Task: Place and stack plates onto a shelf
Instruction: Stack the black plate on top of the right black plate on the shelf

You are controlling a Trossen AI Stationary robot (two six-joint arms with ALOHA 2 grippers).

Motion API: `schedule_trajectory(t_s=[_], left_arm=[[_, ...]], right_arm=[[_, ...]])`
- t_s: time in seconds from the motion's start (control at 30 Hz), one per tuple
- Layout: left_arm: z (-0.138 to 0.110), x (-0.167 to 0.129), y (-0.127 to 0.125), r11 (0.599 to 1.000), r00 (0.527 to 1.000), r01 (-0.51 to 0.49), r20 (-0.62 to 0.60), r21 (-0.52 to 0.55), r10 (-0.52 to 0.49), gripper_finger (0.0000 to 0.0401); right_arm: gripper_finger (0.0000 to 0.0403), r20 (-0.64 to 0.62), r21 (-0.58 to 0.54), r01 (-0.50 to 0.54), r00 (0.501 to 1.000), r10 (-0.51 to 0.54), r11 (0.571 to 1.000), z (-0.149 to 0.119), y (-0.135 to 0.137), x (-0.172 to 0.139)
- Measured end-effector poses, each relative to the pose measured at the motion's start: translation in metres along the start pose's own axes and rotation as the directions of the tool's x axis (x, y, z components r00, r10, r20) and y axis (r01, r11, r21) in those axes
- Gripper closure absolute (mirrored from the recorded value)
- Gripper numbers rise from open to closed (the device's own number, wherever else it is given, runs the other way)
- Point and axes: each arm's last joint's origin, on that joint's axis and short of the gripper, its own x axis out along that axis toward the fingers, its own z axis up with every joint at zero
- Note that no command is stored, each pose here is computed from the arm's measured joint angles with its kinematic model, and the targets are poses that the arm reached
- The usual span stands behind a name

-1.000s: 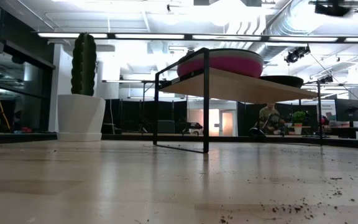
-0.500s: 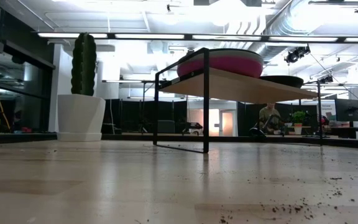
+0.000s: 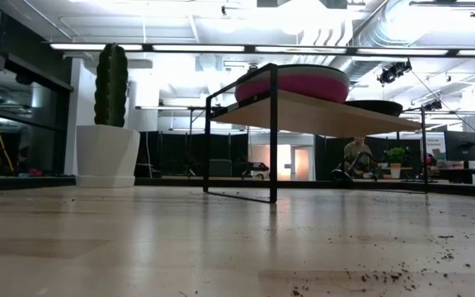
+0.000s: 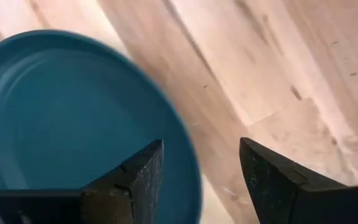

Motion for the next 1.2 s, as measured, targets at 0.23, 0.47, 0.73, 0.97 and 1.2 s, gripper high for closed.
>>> schedule_trajectory(t_s=[0.23, 0.47, 0.73, 0.97, 1.2], left_arm=[[0.0, 0.0, 0.0, 1.0, 1.0, 0.0, 0.0, 0.0, 0.0, 0.0233], [0.0, 0.0, 0.0, 1.0, 1.0, 0.0, 0.0, 0.0, 0.0, 0.0233], [0.0, 0.0, 0.0, 1.0, 1.0, 0.0, 0.0, 0.0, 0.0, 0.0233], [0.0, 0.0, 0.0, 1.0, 1.0, 0.0, 0.0, 0.001, 0.0, 0.0233], [0.0, 0.0, 0.0, 1.0, 1.0, 0.0, 0.0, 0.0, 0.0, 0.0233]], right_arm=[[0.0208, 0.013, -0.028, 0.018, 1.0, -0.018, 0.999, -0.001, -0.001, 0.001], [0.0208, 0.009, -0.071, 0.043, 0.999, -0.043, 0.997, -0.002, 0.003, 0.01], [0.0208, -0.007, -0.101, 0.07, 0.997, -0.071, 0.992, -0.003, 0.009, 0.029], [0.0251, -0.012, -0.112, 0.085, 0.996, -0.087, 0.99, -0.003, 0.012, 0.037], [0.039, -0.025, -0.113, 0.068, 0.997, -0.071, 0.991, -0.003, 0.013, 0.036]])
